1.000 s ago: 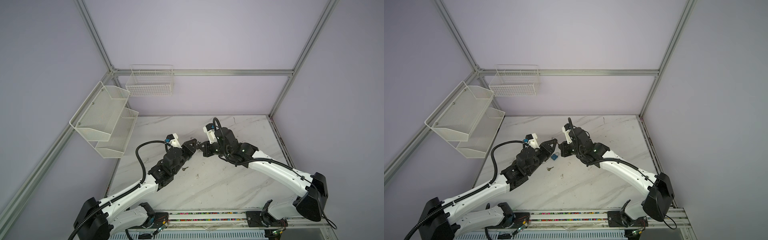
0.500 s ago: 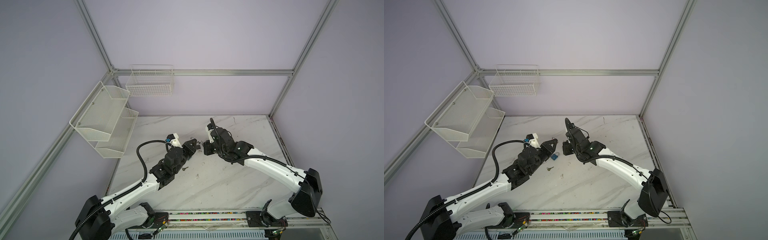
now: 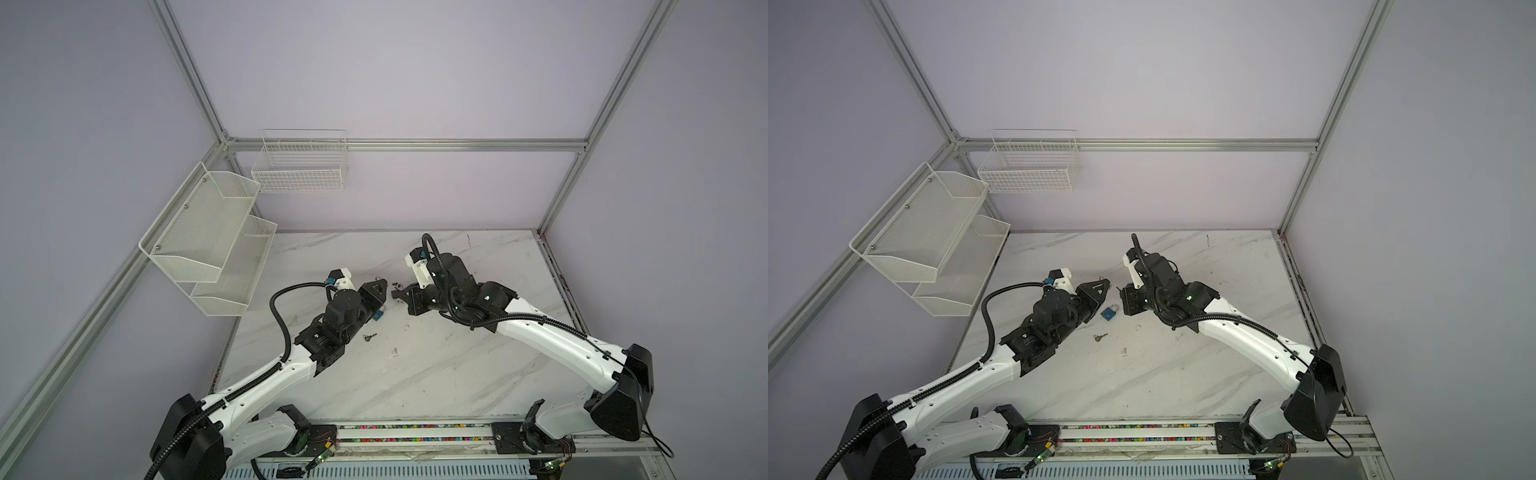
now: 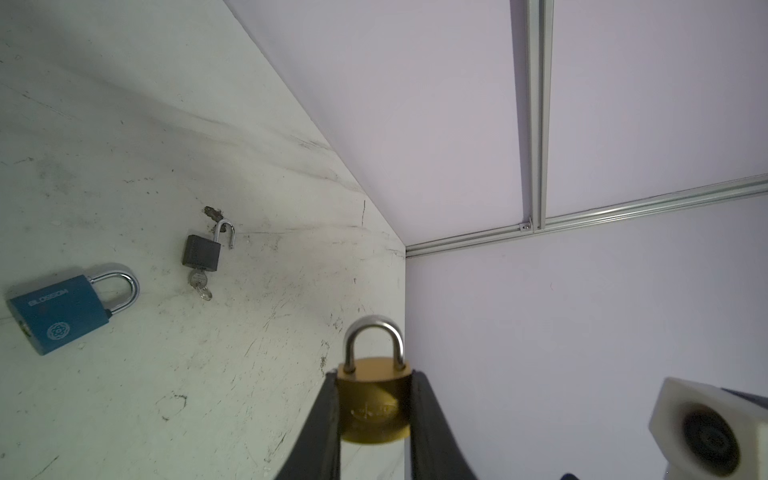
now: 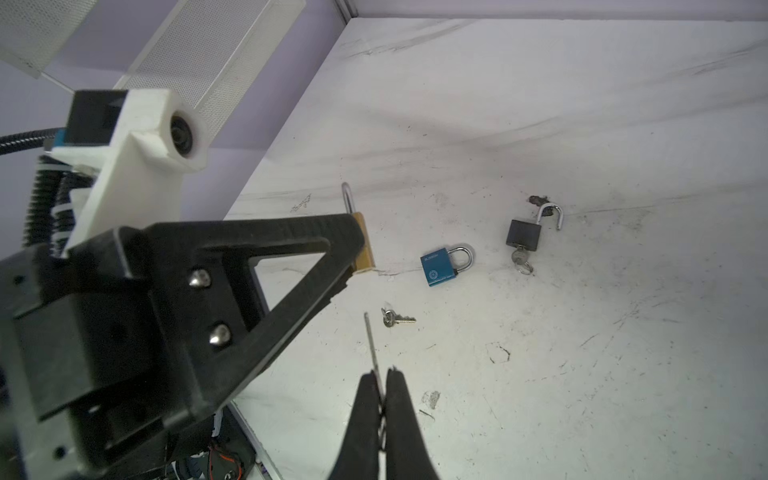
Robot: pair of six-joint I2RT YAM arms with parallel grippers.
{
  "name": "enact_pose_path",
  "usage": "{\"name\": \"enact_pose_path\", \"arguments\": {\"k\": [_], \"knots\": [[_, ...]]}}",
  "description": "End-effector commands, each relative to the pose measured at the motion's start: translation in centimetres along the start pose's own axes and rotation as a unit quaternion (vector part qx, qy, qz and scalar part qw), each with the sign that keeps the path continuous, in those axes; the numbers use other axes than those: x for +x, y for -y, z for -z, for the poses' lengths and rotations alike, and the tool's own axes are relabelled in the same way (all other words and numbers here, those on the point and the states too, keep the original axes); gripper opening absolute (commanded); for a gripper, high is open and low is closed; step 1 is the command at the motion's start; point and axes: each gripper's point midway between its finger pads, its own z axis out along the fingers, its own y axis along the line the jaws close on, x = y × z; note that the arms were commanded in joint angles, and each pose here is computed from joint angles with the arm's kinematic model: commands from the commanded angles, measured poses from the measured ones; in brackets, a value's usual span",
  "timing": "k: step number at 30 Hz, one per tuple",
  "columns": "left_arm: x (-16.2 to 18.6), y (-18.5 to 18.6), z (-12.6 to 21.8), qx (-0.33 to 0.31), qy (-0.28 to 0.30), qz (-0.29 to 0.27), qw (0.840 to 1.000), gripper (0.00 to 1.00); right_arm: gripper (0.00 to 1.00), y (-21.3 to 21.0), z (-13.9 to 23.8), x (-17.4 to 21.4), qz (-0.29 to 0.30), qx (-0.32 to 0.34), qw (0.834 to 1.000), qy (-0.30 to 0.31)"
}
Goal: Unlock with the key
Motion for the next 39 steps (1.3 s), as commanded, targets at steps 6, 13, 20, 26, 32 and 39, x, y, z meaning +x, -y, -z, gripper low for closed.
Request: {"name": "enact_pose_path", "arguments": {"k": [6, 13, 20, 26, 32, 39], "knots": [[-1.7, 5.3, 1.6, 0.071, 0.004, 0.033, 0.997, 0.08, 0.0, -1.2, -1.1, -0.6, 0.007, -0.007, 1.0, -0.015], [-2.2, 5.5, 2.0, 0.074, 0.01, 0.035, 0.997, 0.08, 0.0, -0.1, -1.9, -0.1, -0.003, 0.017, 1.0, -0.019], [-2.3, 5.4, 2.0, 0.078, 0.013, 0.042, 0.996, 0.08, 0.0, -0.7, -2.3, -0.2, 0.003, 0.006, 1.0, -0.024], [-2.3, 5.6, 2.0, 0.079, 0.01, 0.043, 0.996, 0.08, 0.0, -1.9, -2.3, -0.4, 0.006, -0.012, 1.0, -0.018], [-2.2, 5.5, 2.0, 0.077, 0.007, 0.043, 0.996, 0.08, 0.0, -1.9, -2.2, -1.2, -0.001, -0.003, 1.0, -0.004], [-2.1, 5.5, 2.2, 0.078, 0.005, 0.044, 0.996, 0.08, 0.0, -1.1, -2.0, -1.8, -0.006, 0.023, 1.0, 0.01]]}}
